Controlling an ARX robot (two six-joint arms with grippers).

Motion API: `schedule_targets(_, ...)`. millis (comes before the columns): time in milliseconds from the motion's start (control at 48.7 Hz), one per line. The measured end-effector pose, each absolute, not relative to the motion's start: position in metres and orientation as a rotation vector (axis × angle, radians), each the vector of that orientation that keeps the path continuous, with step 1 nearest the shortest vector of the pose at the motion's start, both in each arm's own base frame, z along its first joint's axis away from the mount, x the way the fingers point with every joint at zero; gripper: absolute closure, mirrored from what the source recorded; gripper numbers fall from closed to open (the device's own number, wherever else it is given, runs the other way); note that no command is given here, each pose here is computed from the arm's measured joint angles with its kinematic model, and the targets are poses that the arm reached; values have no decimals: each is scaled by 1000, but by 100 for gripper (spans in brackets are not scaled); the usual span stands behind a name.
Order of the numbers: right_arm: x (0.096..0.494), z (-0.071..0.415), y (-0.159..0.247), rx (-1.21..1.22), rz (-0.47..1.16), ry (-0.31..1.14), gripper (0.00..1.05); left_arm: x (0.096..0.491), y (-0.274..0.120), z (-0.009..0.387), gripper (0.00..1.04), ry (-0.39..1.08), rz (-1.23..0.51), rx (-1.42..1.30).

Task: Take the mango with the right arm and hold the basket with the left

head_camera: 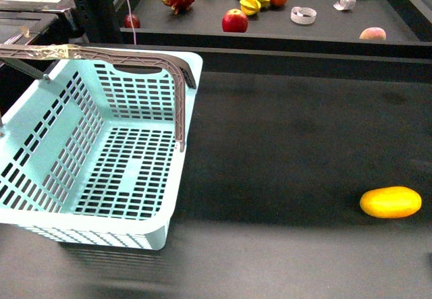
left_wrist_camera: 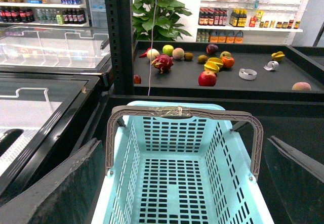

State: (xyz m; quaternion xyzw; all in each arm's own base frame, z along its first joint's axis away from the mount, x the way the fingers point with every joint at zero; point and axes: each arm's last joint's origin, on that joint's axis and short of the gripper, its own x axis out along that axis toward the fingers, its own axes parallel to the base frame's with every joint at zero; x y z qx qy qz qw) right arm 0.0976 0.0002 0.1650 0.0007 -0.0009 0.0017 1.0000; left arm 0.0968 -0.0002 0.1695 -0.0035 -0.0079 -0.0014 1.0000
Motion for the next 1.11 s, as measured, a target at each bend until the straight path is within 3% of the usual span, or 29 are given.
schedule_targets(534,98,165,0,1,3,-2,8,97,0,170,6,-16,0,-10)
schedule_targets(637,98,165,0,1,3,-2,8,102,-1,166,6,29,102,-172)
schedule_targets(924,98,165,0,2,3,-2,8,143,-13,164,6,178,121,-503)
schedule_targets(1109,98,165,0,1,3,-2,8,191,-22,153,6,280,124,-702)
